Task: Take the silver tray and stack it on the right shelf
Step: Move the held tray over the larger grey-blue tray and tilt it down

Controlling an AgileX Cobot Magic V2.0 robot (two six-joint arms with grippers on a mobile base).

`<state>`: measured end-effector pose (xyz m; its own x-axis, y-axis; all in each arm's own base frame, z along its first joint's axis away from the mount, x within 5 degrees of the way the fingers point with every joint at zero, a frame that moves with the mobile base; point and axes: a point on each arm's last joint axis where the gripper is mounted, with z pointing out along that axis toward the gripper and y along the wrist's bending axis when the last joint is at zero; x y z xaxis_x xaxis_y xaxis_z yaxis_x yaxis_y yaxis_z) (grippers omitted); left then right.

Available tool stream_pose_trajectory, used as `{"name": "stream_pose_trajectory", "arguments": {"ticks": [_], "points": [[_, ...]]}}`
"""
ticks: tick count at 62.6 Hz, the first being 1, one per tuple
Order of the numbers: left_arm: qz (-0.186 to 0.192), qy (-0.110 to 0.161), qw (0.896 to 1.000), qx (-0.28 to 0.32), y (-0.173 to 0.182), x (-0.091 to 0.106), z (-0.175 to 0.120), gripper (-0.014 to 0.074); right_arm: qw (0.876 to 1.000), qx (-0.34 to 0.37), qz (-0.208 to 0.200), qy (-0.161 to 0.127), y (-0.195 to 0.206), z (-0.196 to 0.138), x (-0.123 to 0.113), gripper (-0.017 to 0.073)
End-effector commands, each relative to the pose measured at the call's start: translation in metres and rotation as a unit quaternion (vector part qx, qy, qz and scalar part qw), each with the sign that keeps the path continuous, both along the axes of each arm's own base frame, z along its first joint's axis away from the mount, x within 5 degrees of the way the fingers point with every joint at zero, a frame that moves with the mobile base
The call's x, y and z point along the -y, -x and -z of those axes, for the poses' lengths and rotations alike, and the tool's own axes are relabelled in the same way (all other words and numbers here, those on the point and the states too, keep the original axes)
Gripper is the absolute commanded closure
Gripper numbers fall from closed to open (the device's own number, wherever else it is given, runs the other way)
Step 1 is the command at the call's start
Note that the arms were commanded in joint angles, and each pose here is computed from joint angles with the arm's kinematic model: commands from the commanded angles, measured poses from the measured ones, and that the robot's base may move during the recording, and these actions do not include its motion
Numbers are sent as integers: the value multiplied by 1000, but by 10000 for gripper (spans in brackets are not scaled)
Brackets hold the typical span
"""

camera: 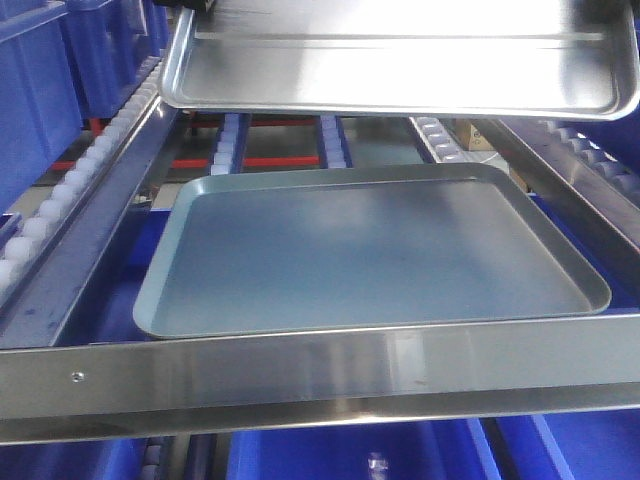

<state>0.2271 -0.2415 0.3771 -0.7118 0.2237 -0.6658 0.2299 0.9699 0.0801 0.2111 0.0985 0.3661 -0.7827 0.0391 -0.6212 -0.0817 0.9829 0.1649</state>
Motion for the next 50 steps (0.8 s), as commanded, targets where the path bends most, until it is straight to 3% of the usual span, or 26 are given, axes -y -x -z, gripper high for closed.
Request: {"name": "stream_pose_trajectory", "arguments": {"ticks": [1,14,23,31,44,50], "points": [[37,40,997,54,7,-2,-28,687,996,78,-17,-26,0,-25,0,501],[43,49,997,44,8,1,-26,687,997,73,-30,-7,-4,-22,-2,501],[49,70,996,37,6,5,-24,687,998,46,-41,21,-19,-21,-9,501],[37,65,997,30,-5,5,-16,687,998,29,-38,35,-39,-21,-15,501],[-3,70,997,-18,-38,4,14,687,998,4,-15,54,-77,-8,-12,501],[0,60,998,-30,-51,8,30,687,998,-15,-9,66,-95,8,-9,501]]}}
